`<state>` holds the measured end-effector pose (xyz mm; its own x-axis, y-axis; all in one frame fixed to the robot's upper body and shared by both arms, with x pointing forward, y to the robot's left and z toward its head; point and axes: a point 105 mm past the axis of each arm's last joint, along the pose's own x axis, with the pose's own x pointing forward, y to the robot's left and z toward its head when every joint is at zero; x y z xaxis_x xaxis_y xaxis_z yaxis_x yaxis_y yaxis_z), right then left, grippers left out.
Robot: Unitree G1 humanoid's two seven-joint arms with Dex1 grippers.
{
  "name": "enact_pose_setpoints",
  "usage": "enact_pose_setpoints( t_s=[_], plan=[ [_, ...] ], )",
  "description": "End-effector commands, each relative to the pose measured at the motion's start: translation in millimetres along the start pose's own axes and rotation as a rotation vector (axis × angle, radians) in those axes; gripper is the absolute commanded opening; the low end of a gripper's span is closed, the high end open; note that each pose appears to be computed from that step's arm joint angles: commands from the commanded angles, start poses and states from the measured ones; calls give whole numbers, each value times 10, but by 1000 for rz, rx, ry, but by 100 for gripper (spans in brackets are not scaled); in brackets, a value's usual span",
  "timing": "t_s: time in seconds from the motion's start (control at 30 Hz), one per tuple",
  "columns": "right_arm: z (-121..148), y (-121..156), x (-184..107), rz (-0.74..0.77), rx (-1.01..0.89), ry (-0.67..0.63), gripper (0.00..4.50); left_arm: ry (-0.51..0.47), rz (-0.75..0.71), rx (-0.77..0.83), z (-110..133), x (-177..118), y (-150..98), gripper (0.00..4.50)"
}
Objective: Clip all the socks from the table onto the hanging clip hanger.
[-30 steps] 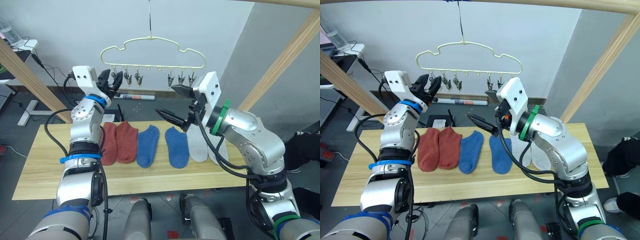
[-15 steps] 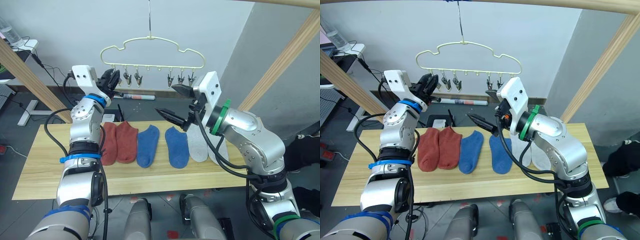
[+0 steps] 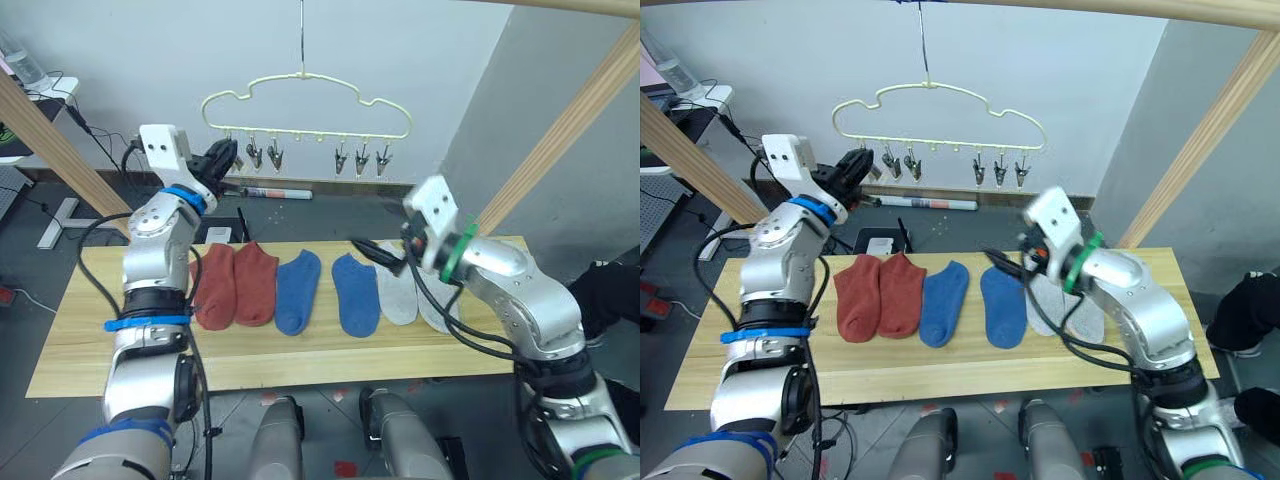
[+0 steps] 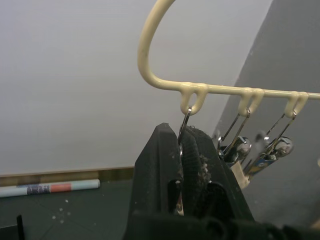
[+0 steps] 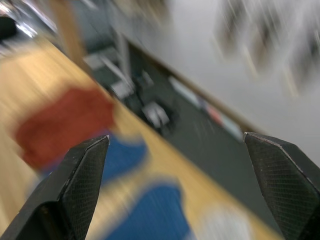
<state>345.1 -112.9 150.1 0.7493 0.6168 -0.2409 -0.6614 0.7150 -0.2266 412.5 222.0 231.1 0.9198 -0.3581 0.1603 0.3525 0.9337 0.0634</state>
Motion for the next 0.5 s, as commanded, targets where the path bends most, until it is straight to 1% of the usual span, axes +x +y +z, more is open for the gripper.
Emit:
enact_pose_setpoints(
  t_s=[0.03, 0.1, 0.2, 0.33, 0.43, 0.5],
  plan=[
    [-183, -359, -119, -104, -11, 44, 450, 125, -112, -91, -38, -137, -110, 0],
    [-378, -488, -103, -115, 11, 127, 450, 208, -192, -206, -68, -218, -198, 0],
    [-553, -642, -64, -142, 29, 194, 450, 285, -268, -285, -65, -296, -280, 0],
    [-732, -795, 6, -178, 46, 266, 450, 317, -321, -346, -20, -324, -331, 0],
    [-918, -807, 76, -159, 49, 335, 450, 328, -417, -522, 62, -370, -487, 0],
    [-994, -809, 113, -149, 57, 361, 450, 352, -450, -552, 54, -419, -537, 0]
  ],
)
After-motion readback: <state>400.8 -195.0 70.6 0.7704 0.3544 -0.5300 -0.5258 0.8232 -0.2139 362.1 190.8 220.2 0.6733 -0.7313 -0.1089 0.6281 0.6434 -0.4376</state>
